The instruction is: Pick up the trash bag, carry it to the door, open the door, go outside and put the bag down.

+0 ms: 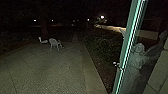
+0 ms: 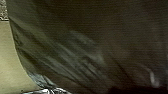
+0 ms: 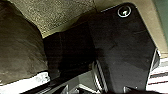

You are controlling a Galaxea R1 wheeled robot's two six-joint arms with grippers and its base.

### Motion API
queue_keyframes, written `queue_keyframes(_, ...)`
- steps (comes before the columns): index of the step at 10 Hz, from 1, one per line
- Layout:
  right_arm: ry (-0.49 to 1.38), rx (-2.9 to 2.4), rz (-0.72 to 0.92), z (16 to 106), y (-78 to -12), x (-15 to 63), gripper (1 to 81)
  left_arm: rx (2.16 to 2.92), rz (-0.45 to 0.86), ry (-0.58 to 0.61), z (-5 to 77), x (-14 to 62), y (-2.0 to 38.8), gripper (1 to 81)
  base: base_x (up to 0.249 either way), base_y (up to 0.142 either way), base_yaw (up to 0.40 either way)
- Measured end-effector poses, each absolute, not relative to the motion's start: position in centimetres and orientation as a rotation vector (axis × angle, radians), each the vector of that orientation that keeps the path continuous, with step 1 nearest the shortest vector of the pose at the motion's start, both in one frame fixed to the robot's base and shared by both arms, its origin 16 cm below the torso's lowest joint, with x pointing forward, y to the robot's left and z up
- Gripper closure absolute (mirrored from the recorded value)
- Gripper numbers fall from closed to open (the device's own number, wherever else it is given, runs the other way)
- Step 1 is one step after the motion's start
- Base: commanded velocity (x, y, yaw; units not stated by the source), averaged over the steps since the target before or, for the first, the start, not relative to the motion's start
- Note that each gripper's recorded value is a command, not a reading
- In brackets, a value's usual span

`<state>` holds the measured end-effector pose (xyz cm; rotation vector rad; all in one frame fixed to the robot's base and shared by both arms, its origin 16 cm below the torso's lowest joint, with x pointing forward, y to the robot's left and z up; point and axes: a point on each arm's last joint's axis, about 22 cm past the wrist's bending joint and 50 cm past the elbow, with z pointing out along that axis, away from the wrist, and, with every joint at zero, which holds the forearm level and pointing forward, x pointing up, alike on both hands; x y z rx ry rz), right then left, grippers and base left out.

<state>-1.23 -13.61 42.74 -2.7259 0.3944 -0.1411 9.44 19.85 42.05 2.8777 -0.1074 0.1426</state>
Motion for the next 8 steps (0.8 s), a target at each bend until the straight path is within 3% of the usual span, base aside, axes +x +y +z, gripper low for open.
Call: queue_keyframes(8,0.394,-2.727,-0.136,42.7,-13.7,-1.4,1.0,2.877,0.14,-0.108,42.1,9.5,19.8,81.1,0.079,0.0,0.0)
